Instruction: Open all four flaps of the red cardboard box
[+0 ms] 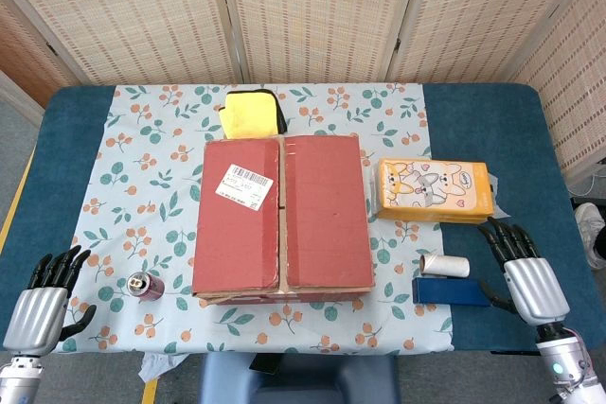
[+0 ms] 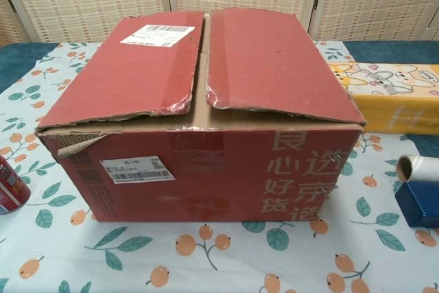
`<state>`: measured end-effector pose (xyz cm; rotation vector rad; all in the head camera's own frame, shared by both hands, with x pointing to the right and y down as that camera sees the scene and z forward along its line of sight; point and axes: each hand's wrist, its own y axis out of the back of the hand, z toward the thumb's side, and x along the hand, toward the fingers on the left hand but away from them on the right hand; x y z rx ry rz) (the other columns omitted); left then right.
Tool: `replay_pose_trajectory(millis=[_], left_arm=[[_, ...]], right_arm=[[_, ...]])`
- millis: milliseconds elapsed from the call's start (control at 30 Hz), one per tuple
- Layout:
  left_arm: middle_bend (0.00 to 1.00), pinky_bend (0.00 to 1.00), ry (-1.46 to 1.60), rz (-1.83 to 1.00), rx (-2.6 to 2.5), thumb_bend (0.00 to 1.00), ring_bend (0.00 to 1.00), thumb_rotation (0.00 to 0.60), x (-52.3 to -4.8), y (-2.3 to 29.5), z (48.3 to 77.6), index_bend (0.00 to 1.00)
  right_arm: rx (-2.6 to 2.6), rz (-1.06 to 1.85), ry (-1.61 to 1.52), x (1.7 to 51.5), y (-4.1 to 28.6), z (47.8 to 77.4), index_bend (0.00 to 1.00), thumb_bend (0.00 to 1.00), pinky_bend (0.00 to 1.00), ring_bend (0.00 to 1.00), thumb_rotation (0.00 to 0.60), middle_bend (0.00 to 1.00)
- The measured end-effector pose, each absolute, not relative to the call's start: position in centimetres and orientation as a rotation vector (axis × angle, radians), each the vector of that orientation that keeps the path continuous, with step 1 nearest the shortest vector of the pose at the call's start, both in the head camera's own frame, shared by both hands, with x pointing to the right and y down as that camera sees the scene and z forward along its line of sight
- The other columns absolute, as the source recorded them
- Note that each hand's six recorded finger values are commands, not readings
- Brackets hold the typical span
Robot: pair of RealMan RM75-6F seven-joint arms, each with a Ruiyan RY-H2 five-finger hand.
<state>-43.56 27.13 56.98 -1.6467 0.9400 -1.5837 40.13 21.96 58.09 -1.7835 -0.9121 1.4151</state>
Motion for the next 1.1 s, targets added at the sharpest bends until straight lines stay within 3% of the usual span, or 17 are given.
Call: replay_pose_trajectory(millis=[567, 1100], left_arm=[[0.09, 0.08, 0.934, -1.586, -1.668, 0.37, 0.11, 0.6, -43.6, 26.8, 57.3, 0.01], [0.09, 0.08, 0.971, -1.576, -1.671, 0.37, 0.11, 0.6, -44.1, 26.4, 56.8, 0.01]], right_arm=[[-1.856, 1.289, -0.895, 37.9, 22.0, 57.6, 0.0, 0.38, 0.0, 0.0, 0.6, 0.0], [-2.078, 0.861, -0.692, 25.0, 20.2, 53.9, 0.0, 0.38, 0.0, 0.0, 0.6, 0.0]])
